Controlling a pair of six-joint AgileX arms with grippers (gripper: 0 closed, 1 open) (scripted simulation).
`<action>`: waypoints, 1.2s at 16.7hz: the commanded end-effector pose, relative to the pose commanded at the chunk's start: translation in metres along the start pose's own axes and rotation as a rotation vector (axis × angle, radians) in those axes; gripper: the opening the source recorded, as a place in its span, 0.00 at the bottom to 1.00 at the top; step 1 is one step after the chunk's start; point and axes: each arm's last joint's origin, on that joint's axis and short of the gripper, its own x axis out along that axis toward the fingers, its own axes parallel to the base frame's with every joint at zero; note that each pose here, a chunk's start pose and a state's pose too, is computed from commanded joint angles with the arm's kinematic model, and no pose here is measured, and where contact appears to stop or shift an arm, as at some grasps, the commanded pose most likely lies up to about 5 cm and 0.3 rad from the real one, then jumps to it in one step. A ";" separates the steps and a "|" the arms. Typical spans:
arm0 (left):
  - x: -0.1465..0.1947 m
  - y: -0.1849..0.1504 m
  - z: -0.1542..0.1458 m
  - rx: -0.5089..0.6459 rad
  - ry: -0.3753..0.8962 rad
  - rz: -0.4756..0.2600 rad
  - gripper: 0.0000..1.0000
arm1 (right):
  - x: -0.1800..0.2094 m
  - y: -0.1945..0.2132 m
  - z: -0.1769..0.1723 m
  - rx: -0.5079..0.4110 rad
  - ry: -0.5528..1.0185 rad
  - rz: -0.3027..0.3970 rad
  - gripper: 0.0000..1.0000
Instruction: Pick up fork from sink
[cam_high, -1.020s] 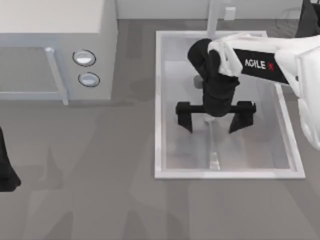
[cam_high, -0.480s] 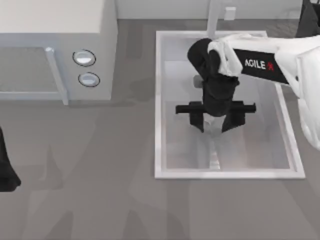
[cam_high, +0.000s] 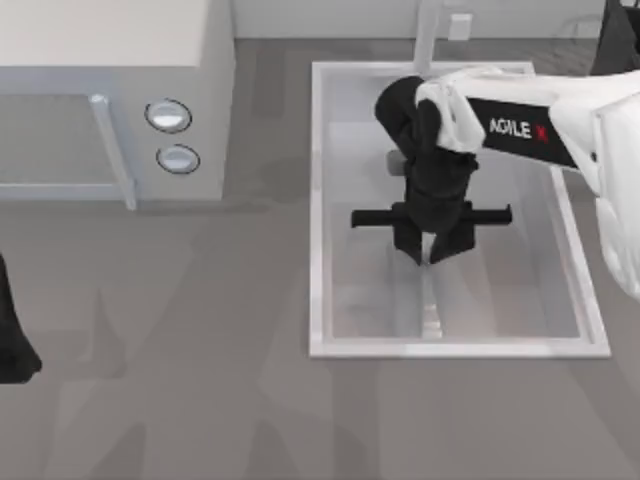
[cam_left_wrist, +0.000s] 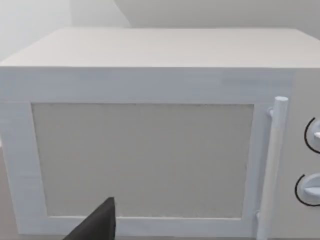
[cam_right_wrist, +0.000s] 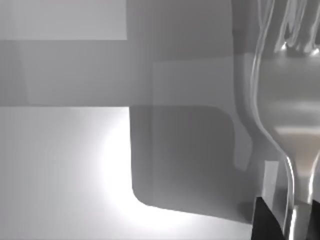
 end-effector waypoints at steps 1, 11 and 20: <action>0.000 0.000 0.000 0.000 0.000 0.000 1.00 | 0.000 0.000 0.000 0.000 0.000 0.000 0.00; 0.000 0.000 0.000 0.000 0.000 0.000 1.00 | -0.101 0.004 0.011 -0.008 -0.030 -0.006 0.00; 0.000 0.000 0.000 0.000 0.000 0.000 1.00 | -0.173 -0.001 0.004 -0.008 -0.043 0.000 0.00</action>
